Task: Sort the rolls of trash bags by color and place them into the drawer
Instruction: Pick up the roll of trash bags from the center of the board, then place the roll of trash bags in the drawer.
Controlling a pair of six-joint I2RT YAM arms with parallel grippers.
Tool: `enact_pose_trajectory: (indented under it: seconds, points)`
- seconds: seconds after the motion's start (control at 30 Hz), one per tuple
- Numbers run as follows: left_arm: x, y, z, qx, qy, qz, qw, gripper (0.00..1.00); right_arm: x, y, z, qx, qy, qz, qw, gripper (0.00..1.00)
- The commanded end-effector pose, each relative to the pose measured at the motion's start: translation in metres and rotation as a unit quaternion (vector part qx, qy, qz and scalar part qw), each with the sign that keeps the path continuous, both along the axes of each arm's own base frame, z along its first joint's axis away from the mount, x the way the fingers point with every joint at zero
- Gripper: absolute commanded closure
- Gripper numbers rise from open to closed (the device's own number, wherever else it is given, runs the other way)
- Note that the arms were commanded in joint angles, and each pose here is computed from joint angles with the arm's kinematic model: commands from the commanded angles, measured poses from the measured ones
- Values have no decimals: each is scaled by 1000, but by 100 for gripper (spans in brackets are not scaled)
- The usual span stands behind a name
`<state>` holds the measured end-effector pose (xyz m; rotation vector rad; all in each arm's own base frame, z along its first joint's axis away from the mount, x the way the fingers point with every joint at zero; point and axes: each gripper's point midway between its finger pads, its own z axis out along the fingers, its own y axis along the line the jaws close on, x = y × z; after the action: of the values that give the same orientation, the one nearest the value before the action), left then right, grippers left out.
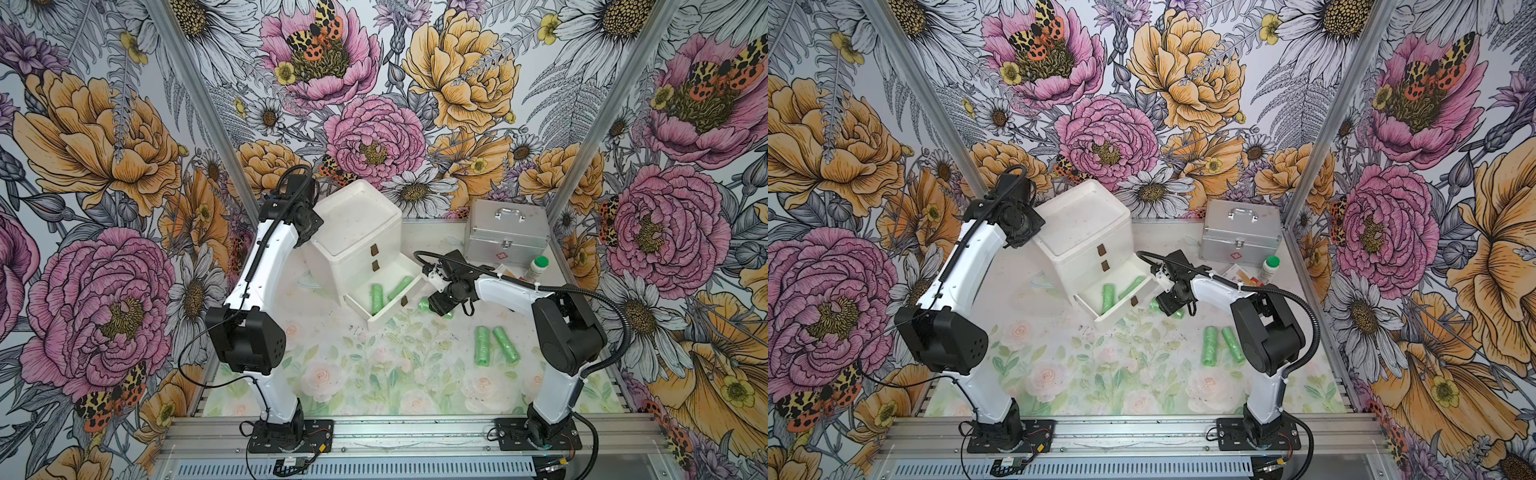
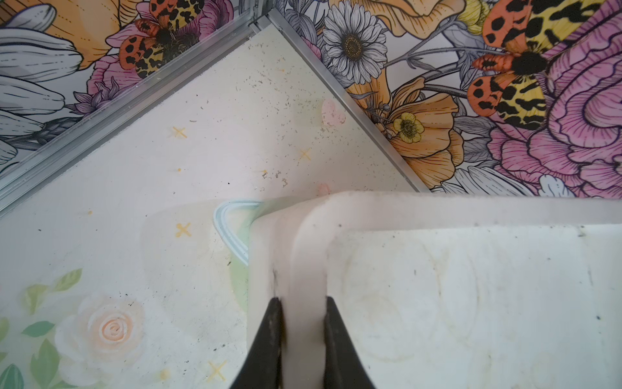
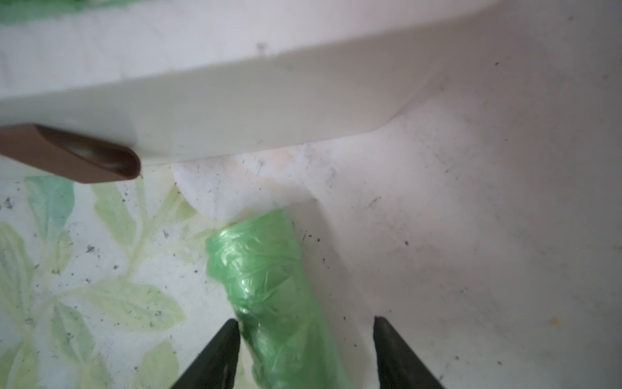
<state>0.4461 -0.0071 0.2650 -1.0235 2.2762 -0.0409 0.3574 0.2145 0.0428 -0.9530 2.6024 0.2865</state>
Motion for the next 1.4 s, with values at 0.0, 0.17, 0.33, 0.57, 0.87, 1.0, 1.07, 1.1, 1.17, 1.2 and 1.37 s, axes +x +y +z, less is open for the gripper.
enact_pose_trajectory:
  seconds: [0.0,0.17,0.33,0.57,0.87,1.0,1.07,1.1,1.17,1.2,1.37]
  points:
    - [-33,-22,-64,-74,132,-11,988,100,-3,8,-3,4,17,19,1000,36]
    - [-32,-24,-65,-75,133,-12,988,100,-7,8,-10,-1,33,15,999,42]
    - [-33,-24,-66,-75,135,-12,988,100,-15,8,-17,-4,56,10,998,51]
    - [-34,-23,-64,-75,132,-13,988,100,-19,14,5,33,50,-11,998,74]
    - [-36,-21,-62,-75,131,-12,989,100,-28,45,108,193,30,-8,981,79]
    - [-36,-22,-63,-76,131,-11,988,100,-20,56,149,237,19,-39,971,79]
    - [-36,-23,-63,-76,131,-12,988,100,-10,64,166,259,18,-75,963,79]
    - [-36,-22,-63,-76,131,-10,988,100,-5,68,172,271,18,-92,958,79]
    - [-37,-23,-64,-75,133,-10,988,100,7,76,184,302,16,-139,943,79]
    - [-37,-23,-64,-75,133,-10,988,100,13,78,186,313,17,-163,935,79]
    - [-37,-23,-65,-76,134,-7,988,100,39,91,165,343,49,-284,894,76]
